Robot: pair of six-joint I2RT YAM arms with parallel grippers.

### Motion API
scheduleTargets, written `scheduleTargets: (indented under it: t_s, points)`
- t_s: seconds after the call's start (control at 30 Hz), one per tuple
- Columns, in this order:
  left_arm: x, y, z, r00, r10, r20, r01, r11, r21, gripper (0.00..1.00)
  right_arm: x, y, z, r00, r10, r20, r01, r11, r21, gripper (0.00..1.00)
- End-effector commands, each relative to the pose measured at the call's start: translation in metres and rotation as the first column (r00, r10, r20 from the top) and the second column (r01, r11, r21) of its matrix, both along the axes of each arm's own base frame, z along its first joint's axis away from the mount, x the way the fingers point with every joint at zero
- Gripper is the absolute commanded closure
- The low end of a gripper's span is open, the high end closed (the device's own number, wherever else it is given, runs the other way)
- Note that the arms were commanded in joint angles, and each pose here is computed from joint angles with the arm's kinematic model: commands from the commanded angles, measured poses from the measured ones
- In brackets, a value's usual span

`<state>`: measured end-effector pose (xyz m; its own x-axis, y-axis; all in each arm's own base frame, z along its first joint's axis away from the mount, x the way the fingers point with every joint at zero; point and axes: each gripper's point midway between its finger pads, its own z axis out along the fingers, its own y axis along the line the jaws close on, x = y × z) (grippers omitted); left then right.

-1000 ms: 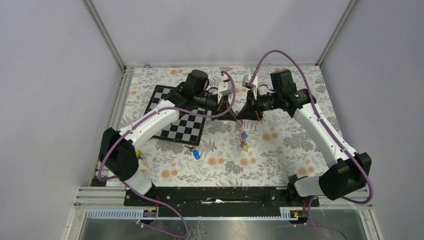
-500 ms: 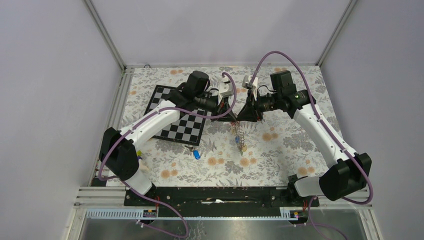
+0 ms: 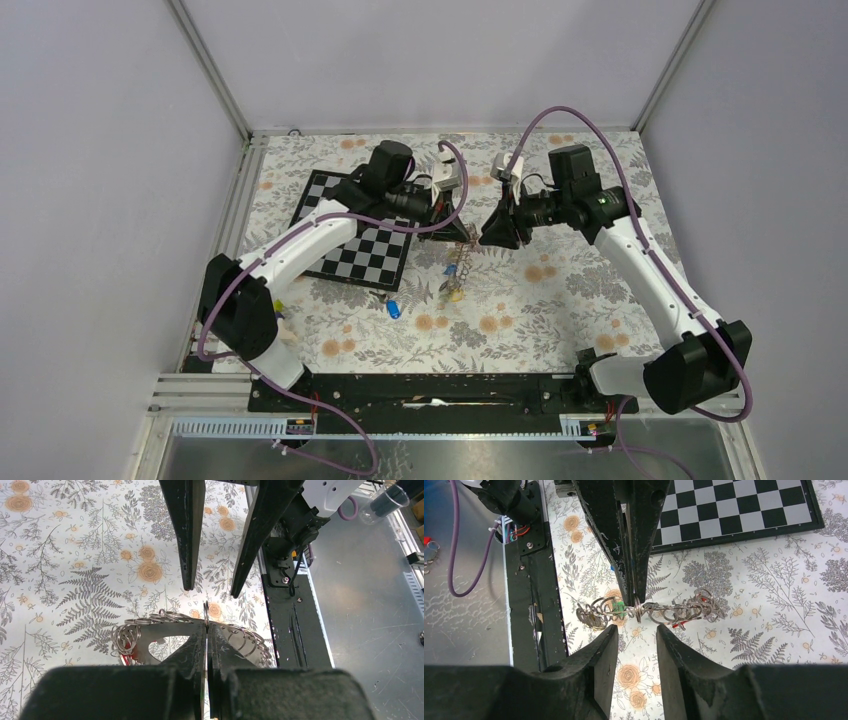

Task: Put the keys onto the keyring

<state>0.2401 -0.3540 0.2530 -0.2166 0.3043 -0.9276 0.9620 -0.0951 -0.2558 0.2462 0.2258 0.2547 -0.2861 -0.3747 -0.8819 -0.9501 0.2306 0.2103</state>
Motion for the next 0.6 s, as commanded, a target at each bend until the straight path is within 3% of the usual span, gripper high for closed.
scheduleTargets:
  t_s: [0.0,0.57]
  points:
    - [-0.0068,-0.0057,0.0273,0.998,-0.048,0.028,0.051,0.992,-0.113,1.00,-0.0040,0.0014,0.0062,1.000,0.022,0.017,-0.023,0.999,0.031,0.58]
    - [-0.0133,-0.0066,0.0305,0.996,-0.068,-0.061,0.057,0.984,-0.170,1.00,0.0027,0.0001,-0.0003,1.000,-0.002,0.026,0.002,1.000,0.014,0.64]
